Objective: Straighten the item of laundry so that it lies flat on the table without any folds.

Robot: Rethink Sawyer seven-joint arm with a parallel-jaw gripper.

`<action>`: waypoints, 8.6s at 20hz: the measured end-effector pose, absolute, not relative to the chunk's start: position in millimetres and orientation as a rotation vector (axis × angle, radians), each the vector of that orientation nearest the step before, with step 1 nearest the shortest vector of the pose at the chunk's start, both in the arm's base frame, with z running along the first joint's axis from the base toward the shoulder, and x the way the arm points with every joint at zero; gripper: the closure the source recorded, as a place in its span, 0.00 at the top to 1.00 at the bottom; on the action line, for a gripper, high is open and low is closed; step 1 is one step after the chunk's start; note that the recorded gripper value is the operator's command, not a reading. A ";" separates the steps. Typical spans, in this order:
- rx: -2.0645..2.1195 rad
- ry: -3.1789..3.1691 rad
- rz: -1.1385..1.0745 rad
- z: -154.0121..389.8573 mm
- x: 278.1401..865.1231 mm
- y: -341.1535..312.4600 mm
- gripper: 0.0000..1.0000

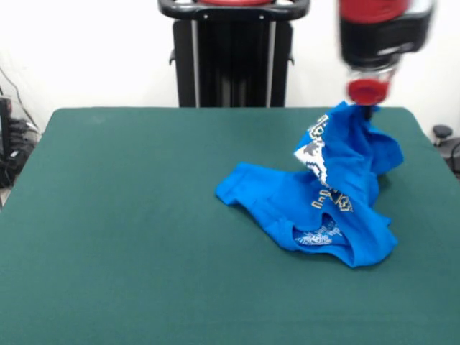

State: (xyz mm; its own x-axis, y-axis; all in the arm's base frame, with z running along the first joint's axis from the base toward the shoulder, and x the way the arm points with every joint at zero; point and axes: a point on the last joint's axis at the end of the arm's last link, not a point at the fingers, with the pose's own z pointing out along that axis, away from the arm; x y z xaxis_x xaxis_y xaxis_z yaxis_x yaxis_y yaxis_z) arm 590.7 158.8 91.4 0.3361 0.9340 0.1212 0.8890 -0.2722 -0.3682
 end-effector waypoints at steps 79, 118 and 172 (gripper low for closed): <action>-1.999 -1.995 0.035 24.0 558.4 187.5 1.00; -2.425 -1.813 -0.227 91.2 673.3 1.7 1.00; -2.150 -1.875 -0.259 -27.4 631.4 63.3 1.00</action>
State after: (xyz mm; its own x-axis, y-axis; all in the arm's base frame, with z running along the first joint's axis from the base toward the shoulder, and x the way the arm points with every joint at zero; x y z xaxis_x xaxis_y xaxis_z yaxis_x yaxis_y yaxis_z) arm 631.4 63.3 -27.4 0.1434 0.9391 0.3122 0.9886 -0.1212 -0.0894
